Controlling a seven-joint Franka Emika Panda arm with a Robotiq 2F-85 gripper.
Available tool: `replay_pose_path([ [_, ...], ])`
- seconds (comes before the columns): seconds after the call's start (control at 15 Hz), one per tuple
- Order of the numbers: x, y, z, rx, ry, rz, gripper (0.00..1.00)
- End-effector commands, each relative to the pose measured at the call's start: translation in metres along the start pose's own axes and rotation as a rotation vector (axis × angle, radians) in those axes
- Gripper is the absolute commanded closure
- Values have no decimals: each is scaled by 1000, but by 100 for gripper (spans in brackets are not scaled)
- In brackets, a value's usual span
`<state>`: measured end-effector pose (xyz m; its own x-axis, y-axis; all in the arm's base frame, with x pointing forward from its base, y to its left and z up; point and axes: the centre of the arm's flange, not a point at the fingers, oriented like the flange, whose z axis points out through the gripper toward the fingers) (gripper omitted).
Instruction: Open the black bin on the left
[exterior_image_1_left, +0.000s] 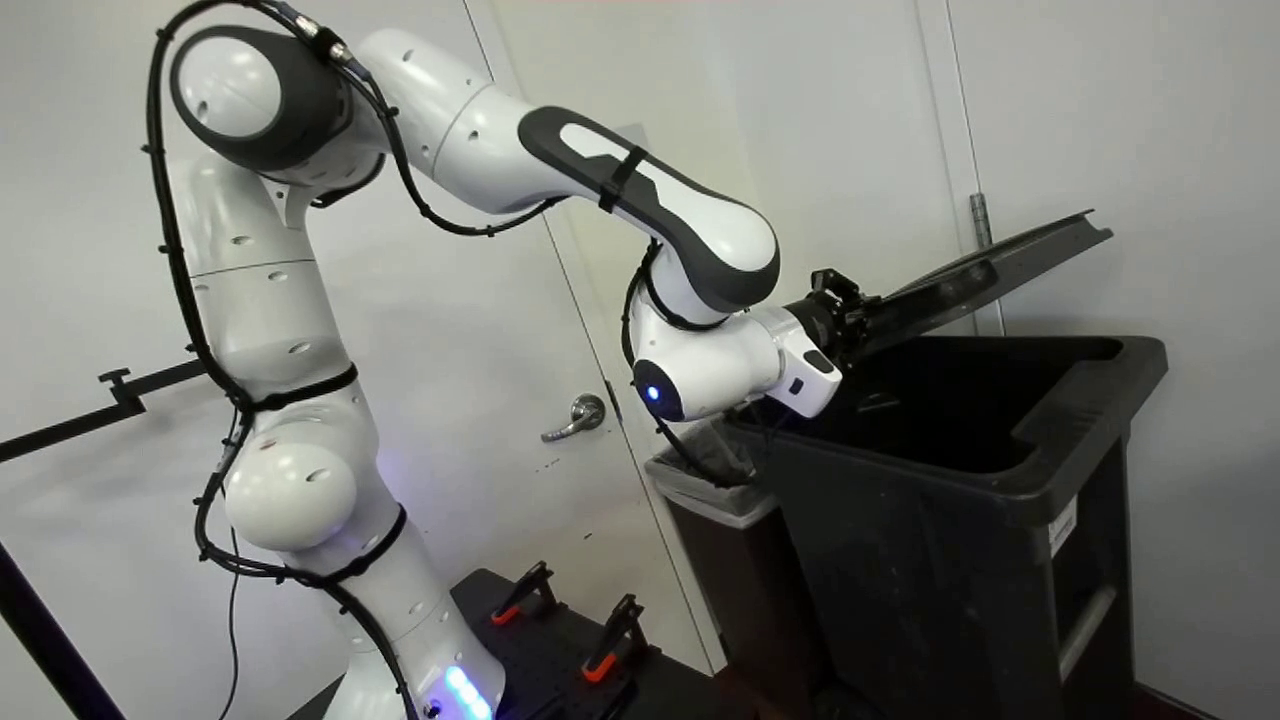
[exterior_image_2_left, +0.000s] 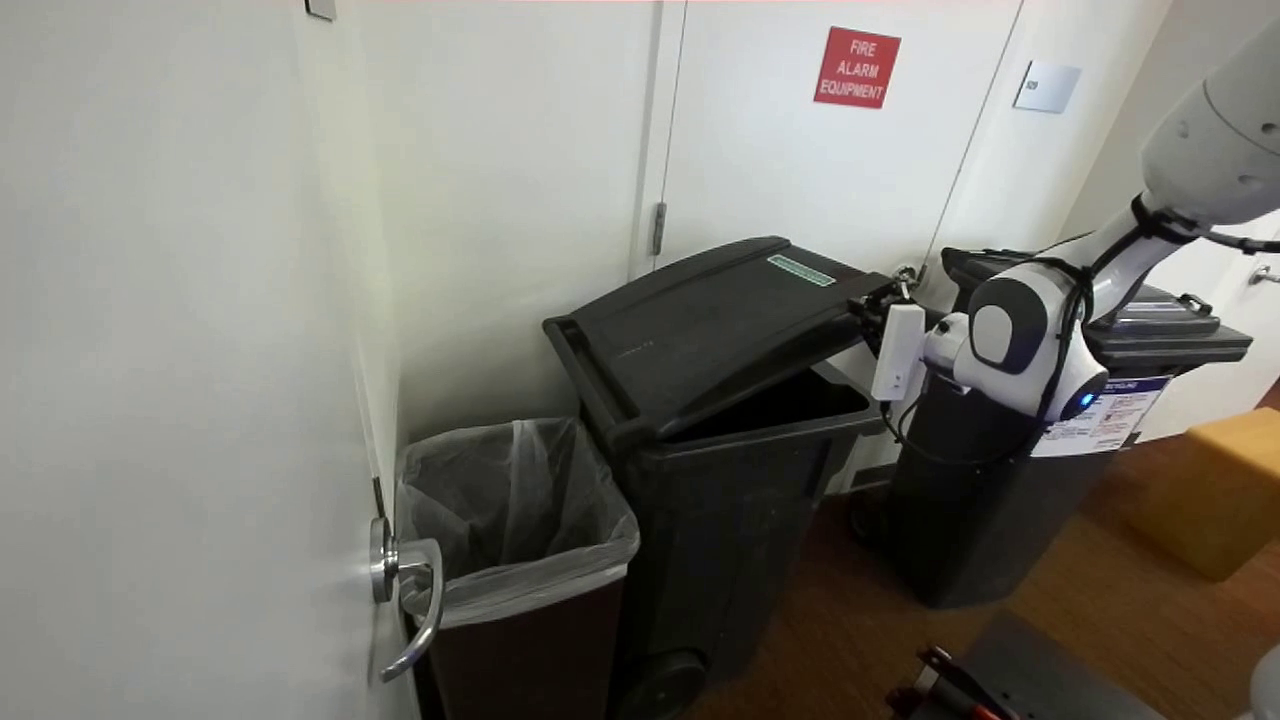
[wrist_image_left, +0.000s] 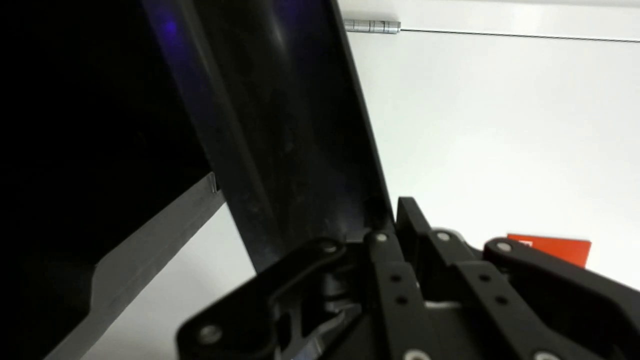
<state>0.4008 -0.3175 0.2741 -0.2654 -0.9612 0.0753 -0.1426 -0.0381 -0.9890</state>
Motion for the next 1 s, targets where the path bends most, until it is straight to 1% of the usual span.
replay_pose_path([
  [0.0, -28, -23, 49, 18, -29, 14, 97],
  [0.07, -28, -22, 53, 11, -29, 6, 97],
  [0.13, -28, -20, 56, 7, -29, -2, 92],
  [0.2, -27, -19, 58, 4, -26, -9, 66],
  [0.27, -26, -17, 59, 0, -25, -16, 66],
  [0.4, -25, -12, 63, -1, -26, -24, 56],
  [0.73, -29, -10, 68, 17, -42, -57, 19],
  [0.8, -30, -12, 70, 22, -46, -64, 29],
  [0.87, -30, -13, 71, 24, -45, -68, 55],
  [0.93, -30, -12, 71, 23, -46, -69, 54],
])
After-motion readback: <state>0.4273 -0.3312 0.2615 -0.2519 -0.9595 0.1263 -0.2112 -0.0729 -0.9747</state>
